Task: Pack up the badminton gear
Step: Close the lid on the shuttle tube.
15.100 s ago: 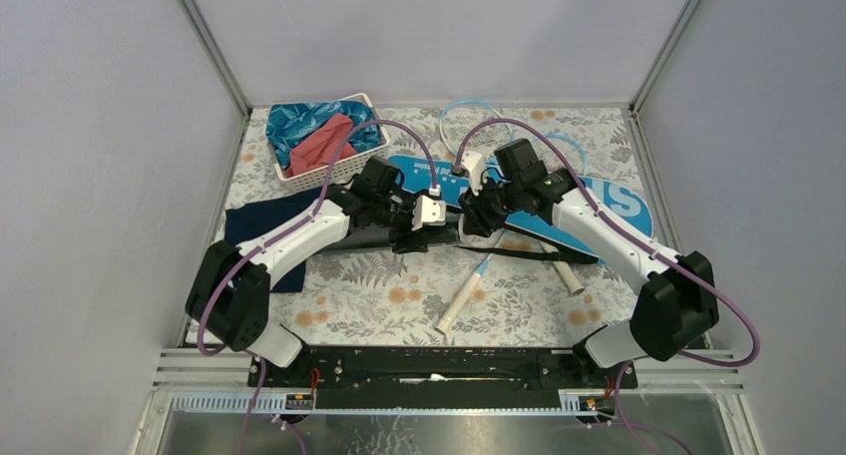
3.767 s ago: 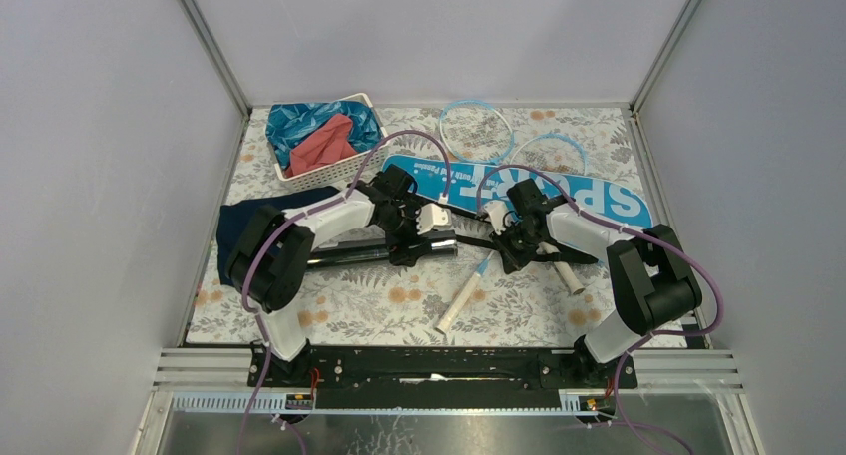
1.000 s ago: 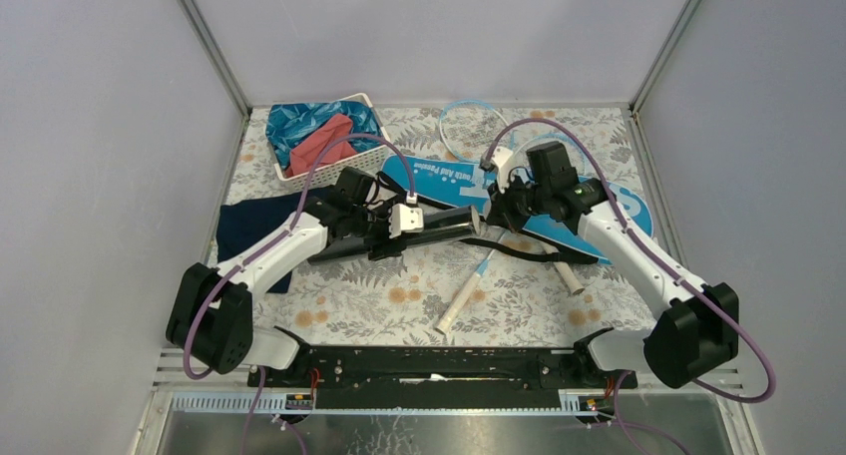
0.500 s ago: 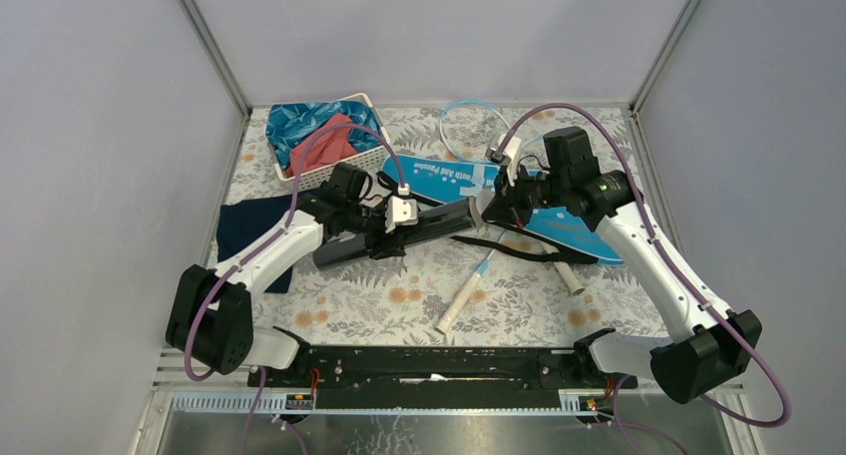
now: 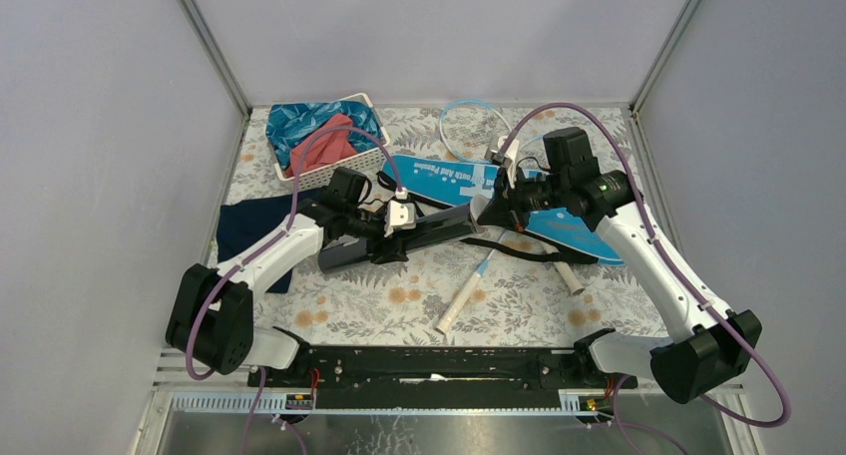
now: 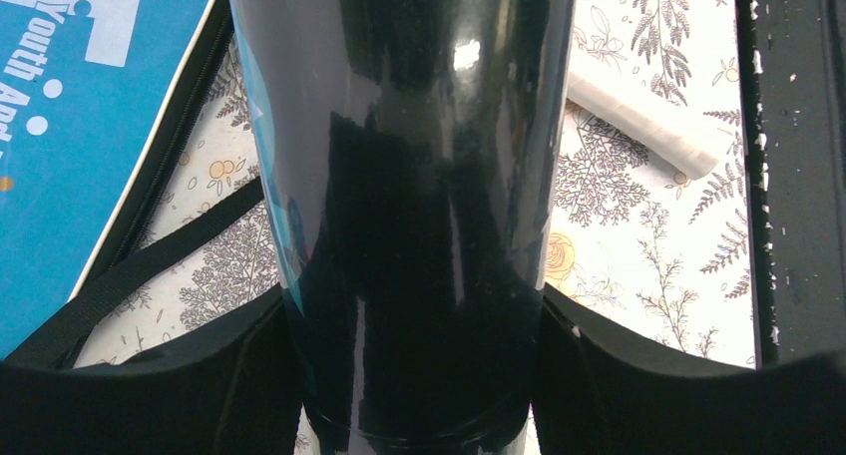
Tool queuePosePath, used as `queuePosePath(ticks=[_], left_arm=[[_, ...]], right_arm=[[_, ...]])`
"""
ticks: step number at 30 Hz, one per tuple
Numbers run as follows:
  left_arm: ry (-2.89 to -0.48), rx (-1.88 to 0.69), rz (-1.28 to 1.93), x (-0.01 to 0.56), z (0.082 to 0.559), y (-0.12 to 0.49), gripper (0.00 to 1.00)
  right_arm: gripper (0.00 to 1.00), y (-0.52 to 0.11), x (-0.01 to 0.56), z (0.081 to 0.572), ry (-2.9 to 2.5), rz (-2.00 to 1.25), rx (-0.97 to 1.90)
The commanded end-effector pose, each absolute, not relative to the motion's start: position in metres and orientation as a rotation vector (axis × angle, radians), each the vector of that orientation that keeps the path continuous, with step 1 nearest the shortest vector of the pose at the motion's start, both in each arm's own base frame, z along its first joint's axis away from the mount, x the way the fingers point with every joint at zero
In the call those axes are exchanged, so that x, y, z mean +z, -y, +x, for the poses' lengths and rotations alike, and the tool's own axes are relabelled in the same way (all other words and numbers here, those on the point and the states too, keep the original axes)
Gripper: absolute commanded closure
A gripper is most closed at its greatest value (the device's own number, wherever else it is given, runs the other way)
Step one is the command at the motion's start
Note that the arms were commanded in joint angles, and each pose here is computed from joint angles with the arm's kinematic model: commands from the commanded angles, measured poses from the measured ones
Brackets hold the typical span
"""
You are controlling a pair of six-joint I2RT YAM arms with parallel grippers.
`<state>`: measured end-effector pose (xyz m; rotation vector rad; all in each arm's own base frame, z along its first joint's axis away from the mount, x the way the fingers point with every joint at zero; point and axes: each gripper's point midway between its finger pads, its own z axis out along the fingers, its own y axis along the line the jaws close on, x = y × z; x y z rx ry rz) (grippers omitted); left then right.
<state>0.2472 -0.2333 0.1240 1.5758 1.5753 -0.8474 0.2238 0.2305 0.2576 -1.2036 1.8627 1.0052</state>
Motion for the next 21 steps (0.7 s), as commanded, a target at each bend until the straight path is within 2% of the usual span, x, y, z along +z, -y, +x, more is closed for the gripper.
queuePosePath(ticks=[1,21], left_arm=[[-1.445,-0.887,1.559,0.141,0.251,0.242,1.00],[-1.406,-1.020,1.513,0.142,0.242,0.243,1.00]], right_arm=[[1.00,-0.235,0.269,0.218,-1.795,-1.203,1.063],[1.00,-0.241,0.289,0.224,-1.758,-1.078,1.224]])
